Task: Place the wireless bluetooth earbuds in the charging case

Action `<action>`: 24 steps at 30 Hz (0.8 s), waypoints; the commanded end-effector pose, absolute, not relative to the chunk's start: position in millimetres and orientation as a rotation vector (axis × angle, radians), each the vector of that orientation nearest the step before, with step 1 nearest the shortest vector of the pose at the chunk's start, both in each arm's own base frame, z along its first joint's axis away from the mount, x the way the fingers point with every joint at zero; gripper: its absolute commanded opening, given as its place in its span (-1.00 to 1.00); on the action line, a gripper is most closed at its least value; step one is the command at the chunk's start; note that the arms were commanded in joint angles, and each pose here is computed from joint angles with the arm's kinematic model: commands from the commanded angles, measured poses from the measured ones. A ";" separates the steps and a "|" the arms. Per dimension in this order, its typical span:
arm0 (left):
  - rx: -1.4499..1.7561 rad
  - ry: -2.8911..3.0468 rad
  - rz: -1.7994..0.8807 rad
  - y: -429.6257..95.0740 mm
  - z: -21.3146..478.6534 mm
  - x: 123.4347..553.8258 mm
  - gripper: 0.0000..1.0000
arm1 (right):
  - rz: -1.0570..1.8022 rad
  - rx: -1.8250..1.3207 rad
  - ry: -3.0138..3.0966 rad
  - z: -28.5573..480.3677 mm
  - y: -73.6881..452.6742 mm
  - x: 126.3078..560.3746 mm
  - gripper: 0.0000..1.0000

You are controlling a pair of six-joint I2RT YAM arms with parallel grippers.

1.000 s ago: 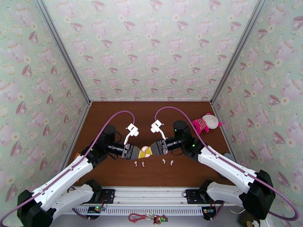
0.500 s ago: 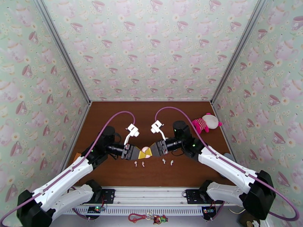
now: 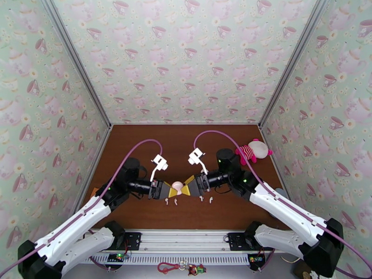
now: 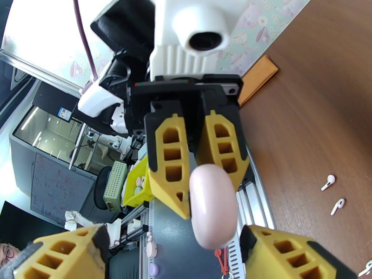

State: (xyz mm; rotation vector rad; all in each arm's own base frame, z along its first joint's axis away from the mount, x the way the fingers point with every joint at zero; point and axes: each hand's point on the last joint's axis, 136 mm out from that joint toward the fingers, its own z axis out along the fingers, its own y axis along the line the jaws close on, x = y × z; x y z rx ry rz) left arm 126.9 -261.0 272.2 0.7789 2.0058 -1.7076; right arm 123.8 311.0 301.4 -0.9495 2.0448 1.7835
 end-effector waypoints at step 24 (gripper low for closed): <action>0.959 1.654 -1.486 -241.5 262.8 106.9 -1.00 | 1.502 -1.097 2.094 275.6 338.3 120.5 0.62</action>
